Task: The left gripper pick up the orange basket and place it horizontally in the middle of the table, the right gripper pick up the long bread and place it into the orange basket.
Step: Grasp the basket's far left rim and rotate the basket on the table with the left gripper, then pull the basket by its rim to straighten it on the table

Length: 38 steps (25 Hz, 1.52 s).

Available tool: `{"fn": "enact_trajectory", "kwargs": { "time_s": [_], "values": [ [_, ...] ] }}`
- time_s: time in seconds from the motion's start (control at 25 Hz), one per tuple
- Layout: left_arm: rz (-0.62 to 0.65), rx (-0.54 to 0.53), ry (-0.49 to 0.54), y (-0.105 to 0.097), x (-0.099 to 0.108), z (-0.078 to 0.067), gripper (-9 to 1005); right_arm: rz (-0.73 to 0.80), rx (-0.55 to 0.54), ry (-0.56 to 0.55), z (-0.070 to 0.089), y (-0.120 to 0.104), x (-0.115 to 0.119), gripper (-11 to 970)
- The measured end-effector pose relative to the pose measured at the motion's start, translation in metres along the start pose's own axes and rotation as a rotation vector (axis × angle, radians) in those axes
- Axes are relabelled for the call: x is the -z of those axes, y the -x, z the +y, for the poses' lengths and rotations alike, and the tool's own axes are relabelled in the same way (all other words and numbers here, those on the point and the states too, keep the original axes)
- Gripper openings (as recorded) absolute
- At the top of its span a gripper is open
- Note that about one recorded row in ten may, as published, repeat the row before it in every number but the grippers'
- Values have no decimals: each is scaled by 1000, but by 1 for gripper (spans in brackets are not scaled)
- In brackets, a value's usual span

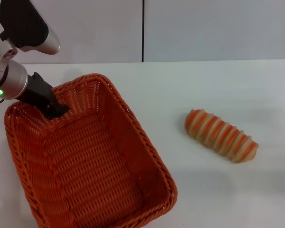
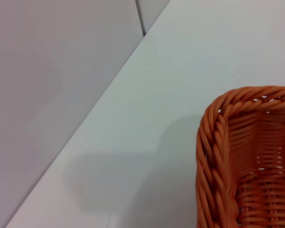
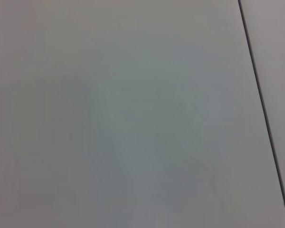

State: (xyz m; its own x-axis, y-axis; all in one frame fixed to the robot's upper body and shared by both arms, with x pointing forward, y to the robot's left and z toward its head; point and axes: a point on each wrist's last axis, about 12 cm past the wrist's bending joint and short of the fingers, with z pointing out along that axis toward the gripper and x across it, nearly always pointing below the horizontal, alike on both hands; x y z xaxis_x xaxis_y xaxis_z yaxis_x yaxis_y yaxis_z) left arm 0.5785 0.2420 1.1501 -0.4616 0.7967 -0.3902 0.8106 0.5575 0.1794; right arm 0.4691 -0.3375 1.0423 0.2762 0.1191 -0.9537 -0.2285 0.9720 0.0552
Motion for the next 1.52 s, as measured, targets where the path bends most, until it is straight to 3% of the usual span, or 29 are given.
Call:
{"fn": "enact_trajectory", "kwargs": {
  "time_s": [0.16,0.24,0.28,0.4,0.48,0.64,0.68,0.8,0.88,1.08,1.52],
  "values": [
    [-13,34,7,3,4,2,306,-9,-3,11,1,1,-6,117],
    [-41,112,29,6,8,7,293,-15,-1,17,1,2,-9,118],
    [-75,199,54,8,13,14,287,-23,3,25,1,3,-14,119],
    [-109,293,70,8,20,23,268,-31,9,35,0,4,-20,121],
    [-150,452,95,5,28,36,258,-30,23,47,-3,7,-32,122],
    [-164,569,127,0,33,44,240,-18,21,58,-10,10,-47,124],
    [-158,649,159,-6,35,49,238,-10,17,71,-14,14,-59,125],
    [-147,706,185,-12,36,51,233,-6,23,85,-15,16,-69,126],
    [-146,783,213,-22,38,50,225,4,45,134,-11,18,-86,128],
    [-168,837,214,-37,43,40,196,31,74,267,6,19,-112,130],
    [-224,969,82,-74,38,13,153,60,73,387,24,17,-131,137]
  ]
}}
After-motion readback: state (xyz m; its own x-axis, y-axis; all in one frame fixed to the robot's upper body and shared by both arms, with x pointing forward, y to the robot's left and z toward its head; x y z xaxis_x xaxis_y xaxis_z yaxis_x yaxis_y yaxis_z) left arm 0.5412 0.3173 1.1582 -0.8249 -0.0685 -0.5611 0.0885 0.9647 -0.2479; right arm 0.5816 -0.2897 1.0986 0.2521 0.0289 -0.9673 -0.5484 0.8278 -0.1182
